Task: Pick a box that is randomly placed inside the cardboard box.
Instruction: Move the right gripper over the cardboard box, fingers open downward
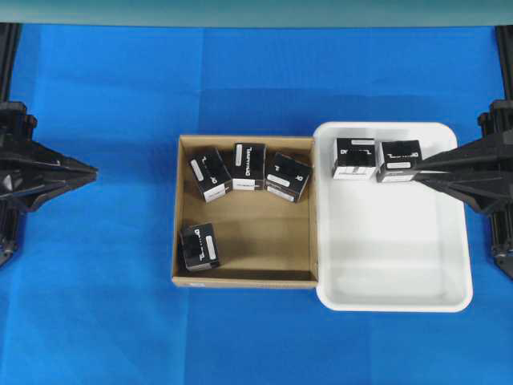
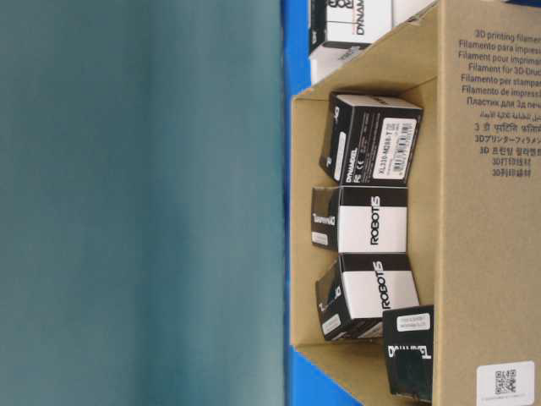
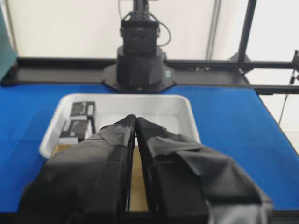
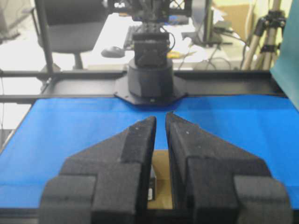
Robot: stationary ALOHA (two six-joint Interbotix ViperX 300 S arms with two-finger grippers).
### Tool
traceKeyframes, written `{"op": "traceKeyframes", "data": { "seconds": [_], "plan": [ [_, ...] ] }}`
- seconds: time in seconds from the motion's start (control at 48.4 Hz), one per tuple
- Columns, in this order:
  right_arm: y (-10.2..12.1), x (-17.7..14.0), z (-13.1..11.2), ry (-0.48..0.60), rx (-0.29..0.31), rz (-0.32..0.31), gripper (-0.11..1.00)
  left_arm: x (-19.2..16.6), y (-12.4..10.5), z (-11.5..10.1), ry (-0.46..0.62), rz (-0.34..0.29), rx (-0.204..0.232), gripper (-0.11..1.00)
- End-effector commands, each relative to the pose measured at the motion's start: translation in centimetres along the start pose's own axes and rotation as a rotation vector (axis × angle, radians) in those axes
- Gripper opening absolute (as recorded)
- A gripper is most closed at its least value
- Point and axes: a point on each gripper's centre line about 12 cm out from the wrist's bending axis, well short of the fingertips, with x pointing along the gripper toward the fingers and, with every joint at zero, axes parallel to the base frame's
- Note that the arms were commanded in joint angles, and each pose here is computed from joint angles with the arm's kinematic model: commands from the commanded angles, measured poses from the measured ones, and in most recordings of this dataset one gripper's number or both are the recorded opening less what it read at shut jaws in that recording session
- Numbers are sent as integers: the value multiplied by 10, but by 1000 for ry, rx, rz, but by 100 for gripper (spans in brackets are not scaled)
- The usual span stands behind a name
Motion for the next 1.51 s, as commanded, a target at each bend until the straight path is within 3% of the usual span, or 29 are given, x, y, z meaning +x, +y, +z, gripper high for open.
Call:
{"op": "traceKeyframes", "data": {
  "seconds": [0.0, 0.062, 0.207, 0.393, 0.558, 0.786, 0.91, 1.096, 1.262, 1.344, 1.489],
  "plan": [
    [-4, 4, 3, 3, 26, -20, 14, 3, -1, 4, 9, -7, -1, 14],
    [-7, 7, 6, 36, 59, -40, 9, 4, -1, 4, 32, -7, -1, 9],
    [-18, 21, 15, 255, 89, -91, -3, 7, -3, 9, 84, -14, -1, -7],
    [-45, 41, 29, 557, 82, -185, -3, 8, -8, 10, 164, -37, -3, -7],
    [-70, 72, 30, 777, 148, -252, -3, 7, -11, 4, 233, -47, -44, -7],
    [-84, 146, 10, 946, 378, -294, -3, 5, -11, 5, 237, -40, -104, -7],
    [-88, 181, 0, 1007, 538, -371, -3, 3, -11, 7, 229, -41, -103, -7],
    [-94, 217, -25, 1102, 680, -477, -3, 0, -11, 7, 245, -41, -99, -7],
    [-96, 239, -44, 1138, 850, -610, -3, -3, -10, 5, 280, -39, -95, -7],
    [-96, 244, -54, 1155, 895, -683, -3, -5, -11, 4, 294, -40, -91, -7],
    [-93, 240, -76, 1218, 922, -787, -3, -7, -11, 3, 314, -42, -89, -7]
  ]
}}
